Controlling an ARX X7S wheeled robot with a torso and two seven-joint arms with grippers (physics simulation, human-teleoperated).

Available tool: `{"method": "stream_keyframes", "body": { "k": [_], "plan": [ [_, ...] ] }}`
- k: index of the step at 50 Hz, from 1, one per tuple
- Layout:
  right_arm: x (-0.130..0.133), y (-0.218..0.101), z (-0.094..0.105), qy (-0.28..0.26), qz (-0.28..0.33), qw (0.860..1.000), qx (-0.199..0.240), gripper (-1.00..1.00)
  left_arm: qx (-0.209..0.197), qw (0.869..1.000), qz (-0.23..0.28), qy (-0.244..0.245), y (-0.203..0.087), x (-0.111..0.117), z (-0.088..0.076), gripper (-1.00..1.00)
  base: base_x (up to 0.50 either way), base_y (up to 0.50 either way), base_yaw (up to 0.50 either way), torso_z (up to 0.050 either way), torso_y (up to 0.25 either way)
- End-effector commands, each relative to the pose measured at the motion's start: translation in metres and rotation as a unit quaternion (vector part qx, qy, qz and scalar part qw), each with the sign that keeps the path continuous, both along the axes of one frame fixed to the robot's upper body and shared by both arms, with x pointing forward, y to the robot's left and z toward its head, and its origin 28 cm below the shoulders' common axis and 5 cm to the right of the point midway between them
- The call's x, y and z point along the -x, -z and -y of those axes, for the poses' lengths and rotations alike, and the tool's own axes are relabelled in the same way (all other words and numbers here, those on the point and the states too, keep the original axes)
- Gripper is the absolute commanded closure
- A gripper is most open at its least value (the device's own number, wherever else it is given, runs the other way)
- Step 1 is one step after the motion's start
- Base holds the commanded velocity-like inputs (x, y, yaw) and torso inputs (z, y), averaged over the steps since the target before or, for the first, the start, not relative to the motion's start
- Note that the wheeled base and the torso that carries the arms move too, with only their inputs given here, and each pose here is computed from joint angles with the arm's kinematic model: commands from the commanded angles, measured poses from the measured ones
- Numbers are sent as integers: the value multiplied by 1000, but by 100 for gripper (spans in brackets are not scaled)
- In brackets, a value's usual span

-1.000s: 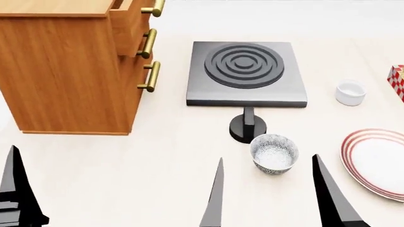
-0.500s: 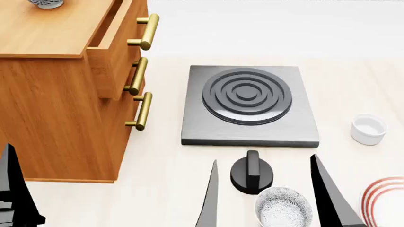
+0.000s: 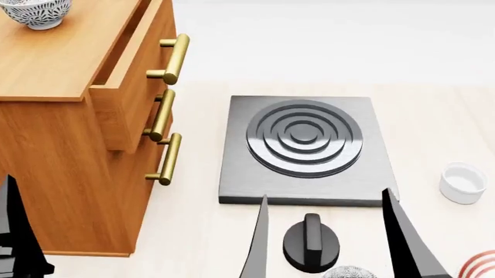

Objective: Pick the akita bowl on the wooden cabinet and place it on the plate.

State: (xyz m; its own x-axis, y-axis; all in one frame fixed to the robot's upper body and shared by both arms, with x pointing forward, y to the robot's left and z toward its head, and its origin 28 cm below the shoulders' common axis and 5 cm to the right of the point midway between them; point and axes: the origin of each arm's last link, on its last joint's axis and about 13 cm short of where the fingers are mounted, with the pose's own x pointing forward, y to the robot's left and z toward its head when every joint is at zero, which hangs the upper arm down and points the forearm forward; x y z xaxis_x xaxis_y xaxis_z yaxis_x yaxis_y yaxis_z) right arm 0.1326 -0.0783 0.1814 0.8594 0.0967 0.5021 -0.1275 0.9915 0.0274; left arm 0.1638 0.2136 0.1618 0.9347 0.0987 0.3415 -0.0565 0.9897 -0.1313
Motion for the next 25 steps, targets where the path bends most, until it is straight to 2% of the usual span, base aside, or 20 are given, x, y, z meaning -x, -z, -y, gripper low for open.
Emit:
{"method": "stream_keyframes", "body": {
  "k": [1, 8, 12, 14, 18, 22, 25],
  "plan": [
    [0, 0, 0, 0, 0, 1000, 1, -100, 1, 1000, 1, 1, 0, 1, 0, -100, 0, 0, 0, 0, 0],
    [1, 0, 0, -2, 1, 1000, 2, -100, 0, 1000, 4, -2, -2, 2, 0, -100, 0, 0, 0, 0, 0],
    [1, 1, -1, -4, 0, 1000, 2, -100, -16, 1000, 13, -8, -6, 5, 1, -100, 0, 0, 0, 0, 0],
    [0, 1, -1, -6, 0, 1000, 1, -100, -26, 999, 20, -23, -12, 7, 1, -100, 0, 0, 0, 0, 0],
    [1, 1, -1, -7, 0, 1000, 2, -100, -38, 998, 39, -22, -26, 12, 1, -100, 0, 0, 0, 0, 0],
    [1, 1, -2, -8, -1, 1000, 1, -100, -30, 998, 52, -32, -42, 15, -1, -100, 0, 0, 0, 0, 0],
    [0, 1, -2, -9, -2, 1000, 1, -100, -31, 998, 55, -17, -50, 14, 0, -100, 0, 0, 0, 0, 0]
  ]
}}
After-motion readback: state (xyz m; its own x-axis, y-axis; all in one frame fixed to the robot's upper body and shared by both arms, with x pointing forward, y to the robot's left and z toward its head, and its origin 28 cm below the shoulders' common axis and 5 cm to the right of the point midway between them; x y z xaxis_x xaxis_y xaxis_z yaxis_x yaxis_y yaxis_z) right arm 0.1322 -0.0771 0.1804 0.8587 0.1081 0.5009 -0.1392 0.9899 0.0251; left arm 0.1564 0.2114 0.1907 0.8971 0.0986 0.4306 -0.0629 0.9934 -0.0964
